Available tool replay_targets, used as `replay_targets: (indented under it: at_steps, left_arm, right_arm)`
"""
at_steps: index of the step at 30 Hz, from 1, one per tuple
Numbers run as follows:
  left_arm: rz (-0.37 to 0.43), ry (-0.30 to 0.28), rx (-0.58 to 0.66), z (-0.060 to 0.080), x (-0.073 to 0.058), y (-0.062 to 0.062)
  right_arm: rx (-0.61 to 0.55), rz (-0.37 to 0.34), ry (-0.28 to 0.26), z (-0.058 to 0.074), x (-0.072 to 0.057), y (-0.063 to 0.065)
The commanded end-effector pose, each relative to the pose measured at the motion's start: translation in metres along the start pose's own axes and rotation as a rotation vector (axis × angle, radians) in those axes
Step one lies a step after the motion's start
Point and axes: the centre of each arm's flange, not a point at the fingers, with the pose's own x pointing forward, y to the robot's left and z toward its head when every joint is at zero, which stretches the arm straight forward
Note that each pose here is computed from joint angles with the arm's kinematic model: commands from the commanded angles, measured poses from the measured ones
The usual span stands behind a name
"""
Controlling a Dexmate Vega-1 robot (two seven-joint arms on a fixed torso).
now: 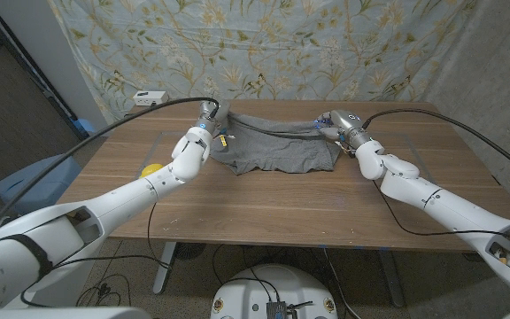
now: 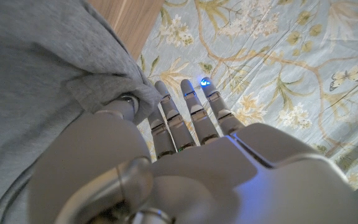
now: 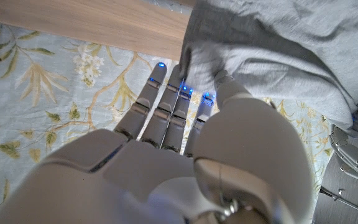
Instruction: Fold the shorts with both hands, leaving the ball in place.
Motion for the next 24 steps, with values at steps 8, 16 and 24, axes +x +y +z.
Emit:
replay_targets:
  at_steps: [8, 16, 24]
  left_arm:
    - [0.083, 0.223, 0.136, 0.008, -0.018, 0.003]
    - [0.111, 0.142, -0.029, 0.008, -0.034, 0.012]
    - [0.115, 0.066, -0.359, 0.0, -0.053, 0.016]
  right_arm:
    - [0.017, 0.026, 0.013, -0.001, -0.017, -0.004]
    - [0.028, 0.058, -0.002, -0.001, -0.035, -0.007]
    - [0.051, 0.15, -0.005, -0.002, -0.054, -0.009]
